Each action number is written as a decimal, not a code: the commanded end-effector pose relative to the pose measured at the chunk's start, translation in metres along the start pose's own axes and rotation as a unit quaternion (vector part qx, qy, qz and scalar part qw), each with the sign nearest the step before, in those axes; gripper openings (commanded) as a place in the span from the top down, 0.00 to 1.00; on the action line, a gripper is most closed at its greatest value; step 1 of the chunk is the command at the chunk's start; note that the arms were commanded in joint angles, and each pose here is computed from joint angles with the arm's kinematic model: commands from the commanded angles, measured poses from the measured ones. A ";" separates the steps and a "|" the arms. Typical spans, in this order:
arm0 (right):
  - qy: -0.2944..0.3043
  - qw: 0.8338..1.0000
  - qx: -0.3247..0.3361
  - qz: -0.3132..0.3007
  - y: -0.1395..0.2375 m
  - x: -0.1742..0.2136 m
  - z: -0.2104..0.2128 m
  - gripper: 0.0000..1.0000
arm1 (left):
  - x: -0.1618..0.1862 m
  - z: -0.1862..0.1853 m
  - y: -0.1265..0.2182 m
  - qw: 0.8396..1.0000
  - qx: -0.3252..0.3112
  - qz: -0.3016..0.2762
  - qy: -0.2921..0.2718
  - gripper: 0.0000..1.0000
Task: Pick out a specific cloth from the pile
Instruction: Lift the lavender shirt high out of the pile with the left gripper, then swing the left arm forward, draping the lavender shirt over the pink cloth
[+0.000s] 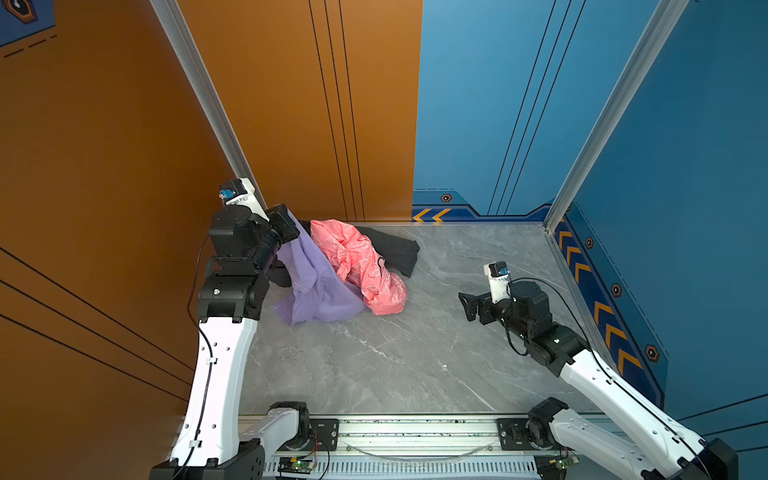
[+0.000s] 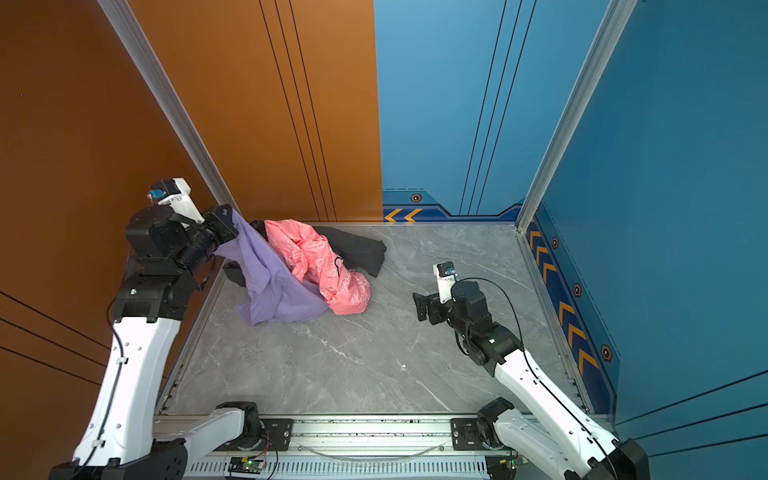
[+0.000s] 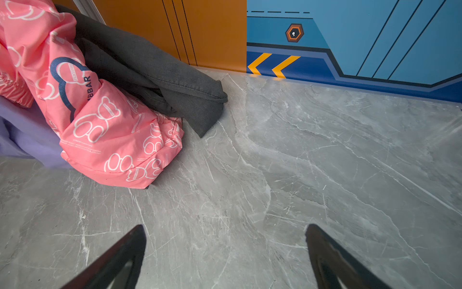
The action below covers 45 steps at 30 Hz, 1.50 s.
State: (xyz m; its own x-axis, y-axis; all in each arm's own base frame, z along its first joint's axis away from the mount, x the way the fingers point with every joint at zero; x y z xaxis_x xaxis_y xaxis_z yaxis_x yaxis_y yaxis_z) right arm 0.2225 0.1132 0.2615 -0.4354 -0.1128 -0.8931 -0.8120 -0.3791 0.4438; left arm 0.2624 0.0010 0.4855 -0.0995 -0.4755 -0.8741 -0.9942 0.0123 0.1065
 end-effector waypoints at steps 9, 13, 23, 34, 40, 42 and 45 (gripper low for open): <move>0.004 1.000 -0.017 0.013 0.000 -0.004 0.006 0.00 | -0.082 -0.045 0.041 0.986 0.089 -0.129 -0.054 1.00; 0.008 1.000 -0.019 0.020 -0.001 -0.002 0.008 0.00 | -0.098 -0.055 0.045 0.981 0.101 -0.151 -0.064 1.00; 0.012 0.999 -0.026 0.033 -0.004 0.001 0.011 0.00 | -0.121 -0.081 0.028 0.972 0.178 -0.146 -0.046 1.00; 0.018 0.998 -0.042 0.031 -0.008 -0.008 0.023 0.00 | -0.106 -0.131 -0.012 0.950 0.293 -0.093 -0.062 1.00; 0.010 0.998 -0.055 0.007 -0.002 -0.025 0.029 0.00 | -0.067 -0.165 -0.036 0.926 0.365 -0.029 -0.087 1.00; 0.008 0.999 -0.051 -0.005 0.002 -0.031 0.029 0.00 | -0.042 -0.176 -0.048 0.919 0.385 0.011 -0.089 1.00; 0.008 0.999 -0.034 -0.029 0.012 -0.041 0.026 0.00 | 0.006 -0.191 -0.065 0.901 0.414 0.083 -0.096 1.00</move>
State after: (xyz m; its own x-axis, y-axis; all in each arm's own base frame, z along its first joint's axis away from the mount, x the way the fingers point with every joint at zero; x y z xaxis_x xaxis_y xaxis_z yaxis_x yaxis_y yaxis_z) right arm 0.2242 0.1411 0.2845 -0.4261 -0.1418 -0.8935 -0.7705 -0.4607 0.4406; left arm 0.3274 -0.1404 0.5845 -0.1334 -0.3202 -0.9379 -0.7460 0.6555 -0.1177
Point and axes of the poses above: each gripper's point midway between its finger pads, its own y axis back along the fingers, its own z axis along the line the jaws close on, x = y × z, the point moved 9 cm from there along y, back along the fingers, and after that the axes turned 2 degrees about y, right-handed, at the moved point
